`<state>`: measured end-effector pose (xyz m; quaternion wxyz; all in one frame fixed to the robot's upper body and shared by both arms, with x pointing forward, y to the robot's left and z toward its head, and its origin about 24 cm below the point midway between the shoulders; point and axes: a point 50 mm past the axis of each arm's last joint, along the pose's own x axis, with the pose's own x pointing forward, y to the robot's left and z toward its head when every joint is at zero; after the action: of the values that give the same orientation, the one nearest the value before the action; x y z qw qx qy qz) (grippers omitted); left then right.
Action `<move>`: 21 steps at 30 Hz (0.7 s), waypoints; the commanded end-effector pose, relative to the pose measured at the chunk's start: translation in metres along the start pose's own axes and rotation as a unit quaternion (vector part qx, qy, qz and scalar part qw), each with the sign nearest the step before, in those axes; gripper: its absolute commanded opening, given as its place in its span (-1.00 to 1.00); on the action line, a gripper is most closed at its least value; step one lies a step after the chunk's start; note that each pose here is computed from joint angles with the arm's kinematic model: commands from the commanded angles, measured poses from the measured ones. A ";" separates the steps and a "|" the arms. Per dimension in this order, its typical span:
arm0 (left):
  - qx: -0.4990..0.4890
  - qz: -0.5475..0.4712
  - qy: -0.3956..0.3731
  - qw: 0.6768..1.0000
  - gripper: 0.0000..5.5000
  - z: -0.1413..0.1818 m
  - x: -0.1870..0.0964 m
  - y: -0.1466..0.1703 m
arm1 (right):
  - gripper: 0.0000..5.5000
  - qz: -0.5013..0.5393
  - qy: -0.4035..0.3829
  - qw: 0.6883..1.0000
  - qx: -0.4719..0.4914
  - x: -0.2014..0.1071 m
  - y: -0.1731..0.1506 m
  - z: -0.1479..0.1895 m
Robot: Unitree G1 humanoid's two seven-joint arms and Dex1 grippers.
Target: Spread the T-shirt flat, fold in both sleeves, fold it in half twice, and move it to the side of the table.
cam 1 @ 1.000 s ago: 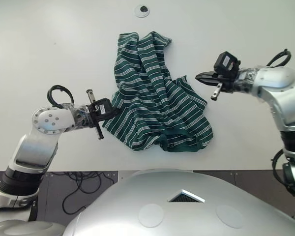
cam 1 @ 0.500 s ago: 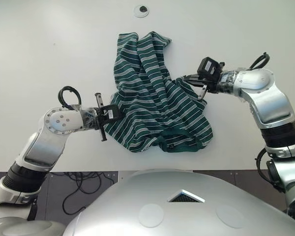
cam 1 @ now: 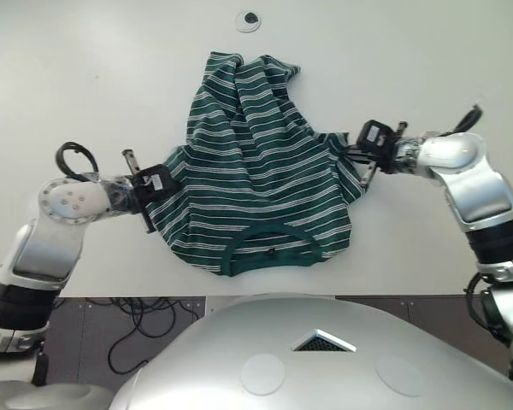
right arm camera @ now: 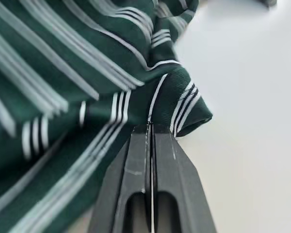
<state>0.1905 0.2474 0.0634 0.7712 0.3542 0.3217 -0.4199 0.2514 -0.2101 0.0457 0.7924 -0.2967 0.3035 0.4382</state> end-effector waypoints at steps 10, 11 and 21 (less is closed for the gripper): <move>-0.052 0.024 -0.074 0.996 -0.99 0.016 -0.013 0.009 | -1.00 -0.004 0.028 1.000 0.010 -0.028 0.004 -0.011; -0.062 0.043 -0.116 0.990 -0.99 0.028 -0.017 0.021 | -1.00 -0.033 -0.006 0.999 0.019 -0.030 -0.013 0.004; -0.067 0.157 -0.139 0.976 -0.99 0.098 0.077 0.125 | -1.00 -0.071 -0.138 0.985 0.081 0.054 -0.068 0.101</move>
<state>0.3368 0.2007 0.0983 0.8925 0.2653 0.1808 -0.3168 0.3420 -0.1558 0.0825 0.8693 -0.1876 0.2197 0.4011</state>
